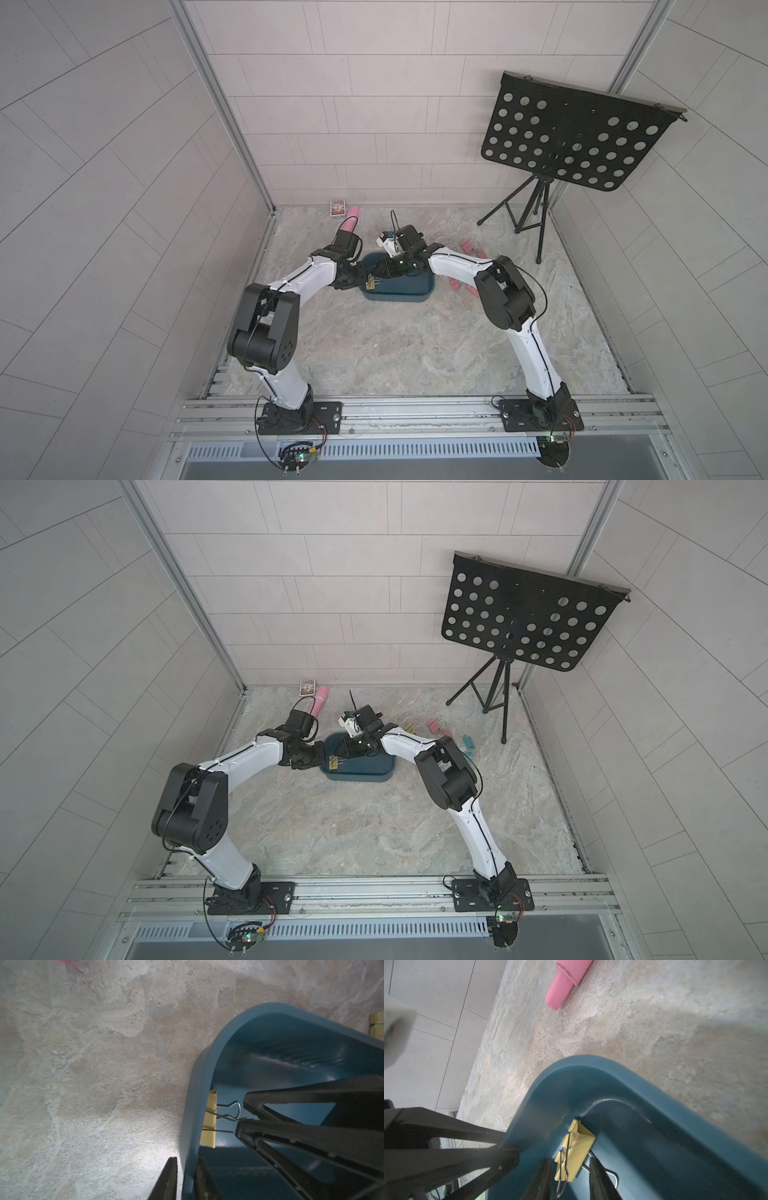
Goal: Take out the binder clips from the storage box
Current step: Pick up the binder clip from the storage box.
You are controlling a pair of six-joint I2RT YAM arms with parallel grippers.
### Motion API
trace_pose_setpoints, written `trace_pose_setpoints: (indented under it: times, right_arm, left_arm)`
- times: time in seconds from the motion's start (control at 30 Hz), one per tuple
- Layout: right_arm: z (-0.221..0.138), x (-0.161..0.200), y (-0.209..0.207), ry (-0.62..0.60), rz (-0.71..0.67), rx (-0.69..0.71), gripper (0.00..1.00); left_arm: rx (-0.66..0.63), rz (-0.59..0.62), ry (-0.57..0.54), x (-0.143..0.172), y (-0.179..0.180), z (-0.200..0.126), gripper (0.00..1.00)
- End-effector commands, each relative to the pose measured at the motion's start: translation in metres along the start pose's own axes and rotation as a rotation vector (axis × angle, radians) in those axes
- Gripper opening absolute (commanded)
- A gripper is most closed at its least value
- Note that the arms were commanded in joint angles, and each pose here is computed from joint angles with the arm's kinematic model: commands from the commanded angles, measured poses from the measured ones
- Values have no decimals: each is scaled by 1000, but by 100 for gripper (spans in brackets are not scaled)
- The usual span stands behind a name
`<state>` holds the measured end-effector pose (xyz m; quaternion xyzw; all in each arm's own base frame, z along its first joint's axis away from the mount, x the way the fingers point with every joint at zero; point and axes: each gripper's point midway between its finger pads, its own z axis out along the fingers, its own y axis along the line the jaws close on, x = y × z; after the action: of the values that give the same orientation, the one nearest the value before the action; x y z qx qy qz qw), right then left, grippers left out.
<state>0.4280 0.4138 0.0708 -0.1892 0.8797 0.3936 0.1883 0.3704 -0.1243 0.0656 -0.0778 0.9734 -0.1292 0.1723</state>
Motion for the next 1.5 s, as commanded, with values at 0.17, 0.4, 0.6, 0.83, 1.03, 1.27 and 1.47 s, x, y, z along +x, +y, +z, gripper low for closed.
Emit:
trace_pose_setpoints:
  times: [0.17,0.4,0.6,0.83,1.03,1.27,1.47]
  right_arm:
    - [6,5,8,27,-15,-10,2]
    - [-17,-4,8,5,-35,28,0]
    - [-65,-26,19,-70,-58,30,0]
    - [-126,-42,32,-153,-82,43,0]
    - [-190,-34,23,-190,-79,107,0]
    - [-248,-5,-7,-227,-10,192,0]
    - [-275,27,-31,-237,67,215,0]
  left_arm:
    - [-6,-8,-13,-1,3,-7,24]
    - [-18,-3,-16,-1,5,-9,24]
    - [-18,-3,-15,-1,5,-8,24]
    - [-21,-5,-17,-1,6,-10,24]
    - [-21,-7,-21,-1,5,-12,24]
    - [-32,-7,-27,-3,7,-14,24]
    - [-31,-11,-28,-4,6,-17,24]
